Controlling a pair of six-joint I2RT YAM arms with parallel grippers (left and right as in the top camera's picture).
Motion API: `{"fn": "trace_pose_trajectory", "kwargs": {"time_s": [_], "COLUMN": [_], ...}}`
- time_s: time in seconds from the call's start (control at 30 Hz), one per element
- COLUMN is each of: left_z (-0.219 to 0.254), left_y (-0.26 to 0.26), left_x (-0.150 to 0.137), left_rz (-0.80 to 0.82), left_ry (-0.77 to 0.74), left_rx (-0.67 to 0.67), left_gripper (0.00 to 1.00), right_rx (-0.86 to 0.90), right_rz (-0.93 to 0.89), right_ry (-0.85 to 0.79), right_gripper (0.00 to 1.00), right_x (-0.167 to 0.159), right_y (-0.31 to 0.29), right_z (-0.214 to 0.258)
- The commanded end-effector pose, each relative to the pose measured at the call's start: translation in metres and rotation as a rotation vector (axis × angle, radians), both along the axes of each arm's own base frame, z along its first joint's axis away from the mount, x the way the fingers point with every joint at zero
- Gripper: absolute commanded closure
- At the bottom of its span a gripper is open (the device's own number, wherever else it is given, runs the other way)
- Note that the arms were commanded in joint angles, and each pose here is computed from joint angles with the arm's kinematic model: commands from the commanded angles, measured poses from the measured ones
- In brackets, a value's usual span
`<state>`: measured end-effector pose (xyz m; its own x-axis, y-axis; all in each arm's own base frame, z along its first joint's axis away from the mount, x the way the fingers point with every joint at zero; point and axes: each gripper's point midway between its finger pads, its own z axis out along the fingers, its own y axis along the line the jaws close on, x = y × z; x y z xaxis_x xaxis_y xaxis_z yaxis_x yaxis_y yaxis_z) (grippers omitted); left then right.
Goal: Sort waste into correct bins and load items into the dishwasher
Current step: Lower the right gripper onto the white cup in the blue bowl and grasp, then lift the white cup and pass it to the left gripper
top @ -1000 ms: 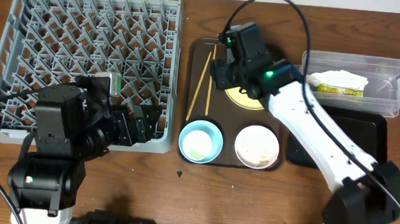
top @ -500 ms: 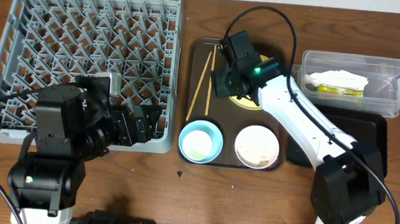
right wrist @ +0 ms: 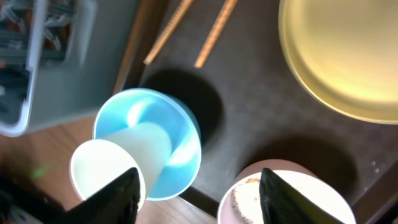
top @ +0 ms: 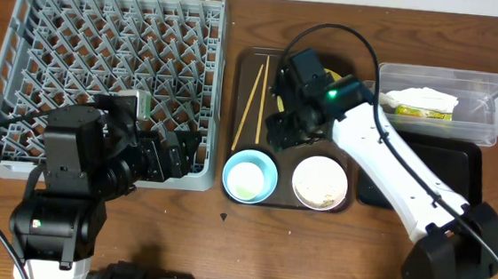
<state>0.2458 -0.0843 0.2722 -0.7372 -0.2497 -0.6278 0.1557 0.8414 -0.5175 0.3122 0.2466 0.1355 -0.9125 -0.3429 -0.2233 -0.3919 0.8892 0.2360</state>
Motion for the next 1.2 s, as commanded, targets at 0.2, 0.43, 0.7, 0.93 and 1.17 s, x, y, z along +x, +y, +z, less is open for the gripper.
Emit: {"fn": "trace_pose_trajectory", "kwargs": {"time_s": [0.2,0.43,0.7,0.93,1.17], "left_z": [0.011,0.014,0.023,0.040,0.083], "left_y": [0.000,0.011,0.011,-0.008,-0.059], "left_x": [0.001,0.010,0.017,0.025,0.017], "left_rz": [0.001,0.056,0.058,0.008,-0.388], "left_ry": [-0.027,-0.065,-0.114,-0.130,-0.153], "left_rx": [-0.005,0.039,0.036,-0.113,-0.450], "left_gripper": [0.07,0.07,0.07,0.07,0.07], "right_rx": [-0.067,-0.062,-0.014,0.297,0.876], "right_rz": [0.123,0.109,0.046,0.014,0.344], "right_ry": [0.006,0.025,-0.030,-0.142,-0.268], "right_gripper": [0.51,0.75,0.99,0.99,0.99], "right_x": [-0.044,-0.051,-0.025,0.017,0.002], "right_y": [0.027,0.023,0.018,0.000,-0.006], "right_z": [-0.046,-0.071,-0.046,0.063,0.184]}}
